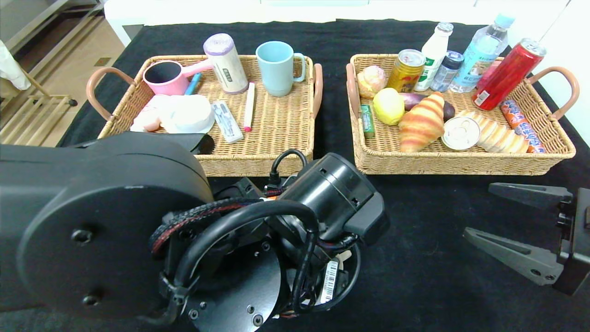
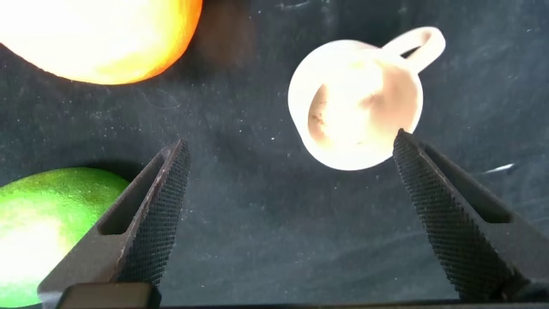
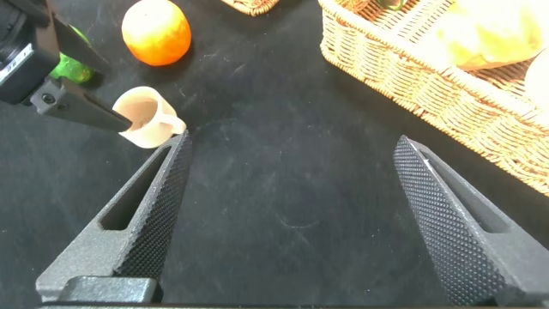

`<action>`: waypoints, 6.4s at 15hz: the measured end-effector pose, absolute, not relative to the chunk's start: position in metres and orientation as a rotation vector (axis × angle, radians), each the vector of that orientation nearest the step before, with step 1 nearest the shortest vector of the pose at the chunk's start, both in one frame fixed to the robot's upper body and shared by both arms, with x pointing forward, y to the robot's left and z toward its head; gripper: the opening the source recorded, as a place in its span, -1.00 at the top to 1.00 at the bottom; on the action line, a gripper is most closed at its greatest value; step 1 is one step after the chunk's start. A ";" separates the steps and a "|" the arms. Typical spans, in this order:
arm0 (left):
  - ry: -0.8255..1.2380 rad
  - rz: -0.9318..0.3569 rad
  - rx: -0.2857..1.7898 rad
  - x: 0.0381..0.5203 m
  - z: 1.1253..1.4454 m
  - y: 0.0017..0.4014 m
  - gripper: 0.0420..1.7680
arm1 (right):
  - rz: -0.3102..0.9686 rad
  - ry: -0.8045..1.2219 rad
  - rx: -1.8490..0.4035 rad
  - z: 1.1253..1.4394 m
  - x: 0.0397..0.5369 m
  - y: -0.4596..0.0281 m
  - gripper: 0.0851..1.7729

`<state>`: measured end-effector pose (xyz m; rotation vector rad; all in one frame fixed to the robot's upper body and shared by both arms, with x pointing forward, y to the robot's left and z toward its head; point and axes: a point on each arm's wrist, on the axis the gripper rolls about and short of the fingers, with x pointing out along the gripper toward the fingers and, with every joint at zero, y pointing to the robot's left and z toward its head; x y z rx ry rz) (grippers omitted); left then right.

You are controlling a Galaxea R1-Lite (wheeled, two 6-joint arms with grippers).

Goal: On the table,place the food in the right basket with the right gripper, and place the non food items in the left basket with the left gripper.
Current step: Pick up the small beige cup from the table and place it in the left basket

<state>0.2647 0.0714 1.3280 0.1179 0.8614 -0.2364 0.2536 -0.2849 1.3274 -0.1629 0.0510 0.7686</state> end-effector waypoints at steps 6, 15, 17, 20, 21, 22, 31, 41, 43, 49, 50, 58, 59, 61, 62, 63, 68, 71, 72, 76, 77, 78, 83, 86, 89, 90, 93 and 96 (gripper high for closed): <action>0.865 -0.218 0.102 0.268 1.327 0.073 -0.94 | 0.769 0.054 -0.163 1.327 0.254 -0.285 -0.93; 0.878 -0.198 0.114 0.277 1.319 0.067 -0.94 | 0.770 0.057 -0.163 1.326 0.255 -0.284 -0.93; 0.879 -0.191 0.116 0.278 1.318 0.067 -0.94 | 0.769 0.057 -0.163 1.326 0.255 -0.285 -0.93; 0.879 -0.188 0.115 0.279 1.317 0.067 -0.33 | 0.768 0.056 -0.163 1.326 0.255 -0.285 -0.93; 0.879 -0.188 0.115 0.279 1.317 0.067 -0.18 | 0.768 0.056 -0.163 1.326 0.255 -0.285 -0.93; 0.880 -0.188 0.116 0.279 1.317 0.067 -0.04 | 0.769 0.057 -0.163 1.326 0.255 -0.285 -0.93; 0.886 -0.177 0.119 0.282 1.314 0.067 0.92 | 0.769 0.062 -0.162 1.325 0.256 -0.284 -0.93; 0.885 -0.183 0.122 0.281 1.315 0.068 0.92 | 0.770 0.062 -0.162 1.325 0.256 -0.284 -0.93; 0.878 -0.189 0.115 0.278 1.319 0.070 0.92 | 0.769 0.061 -0.162 1.325 0.256 -0.284 -0.93; 0.828 -0.244 0.062 0.263 1.348 0.087 0.92 | 0.772 0.067 -0.163 1.324 0.255 -0.284 -0.93; 0.819 -0.249 0.053 0.261 1.352 0.090 0.92 | 0.773 0.068 -0.163 1.324 0.255 -0.284 -0.93; 0.741 -0.292 0.029 0.252 1.379 0.109 0.92 | 0.774 0.068 -0.162 1.323 0.255 -0.284 -0.93; 0.731 -0.292 0.028 0.252 1.382 0.112 0.92 | 0.774 0.068 -0.163 1.323 0.255 -0.284 -0.93; 0.710 -0.286 0.015 0.254 1.389 0.120 0.92 | 0.774 0.067 -0.163 1.324 0.255 -0.284 -0.93; 0.700 -0.280 0.011 0.256 1.392 0.124 0.92 | 0.775 0.066 -0.163 1.324 0.255 -0.284 -0.93; 0.689 -0.276 0.010 0.258 1.395 0.127 0.92 | 0.773 0.064 -0.163 1.324 0.255 -0.284 -0.93; 0.622 -0.284 0.005 0.267 1.418 0.143 0.92 | 0.771 0.060 -0.163 1.325 0.254 -0.284 -0.93; 0.574 -0.282 -0.004 0.275 1.426 0.150 0.92 | 0.769 0.058 -0.163 1.326 0.255 -0.285 -0.93; 0.565 -0.274 -0.001 0.278 1.427 0.152 0.92 | 0.769 0.057 -0.163 1.326 0.255 -0.285 -0.93; 0.531 -0.258 -0.009 0.294 1.430 0.162 0.92 | 0.769 0.054 -0.163 1.327 0.254 -0.285 -0.93; 0.514 -0.254 -0.012 0.297 1.431 0.163 0.92 | 0.769 0.054 -0.163 1.327 0.254 -0.285 -0.93; 0.499 -0.248 -0.013 0.300 1.432 0.164 0.92 | 0.769 0.054 -0.163 1.327 0.254 -0.285 -0.93; 0.453 -0.207 -0.018 0.322 1.434 0.182 0.92 | 0.767 0.054 -0.164 1.327 0.254 -0.285 -0.93; 0.408 -0.179 -0.032 0.341 1.435 0.192 0.92 | 0.767 0.053 -0.163 1.327 0.254 -0.285 -0.93; 0.410 -0.153 -0.021 0.352 1.432 0.200 0.92 | 0.767 0.053 -0.165 1.327 0.254 -0.285 -0.93; 0.411 -0.146 -0.021 0.354 1.431 0.202 0.92 | 0.767 0.052 -0.164 1.327 0.254 -0.285 -0.93; 0.335 -0.120 -0.046 0.368 1.436 0.208 0.92 | 0.767 0.049 -0.165 1.328 0.253 -0.285 -0.93; 0.305 -0.081 -0.047 0.386 1.429 0.214 0.92 | 0.767 0.045 -0.165 1.328 0.252 -0.285 -0.93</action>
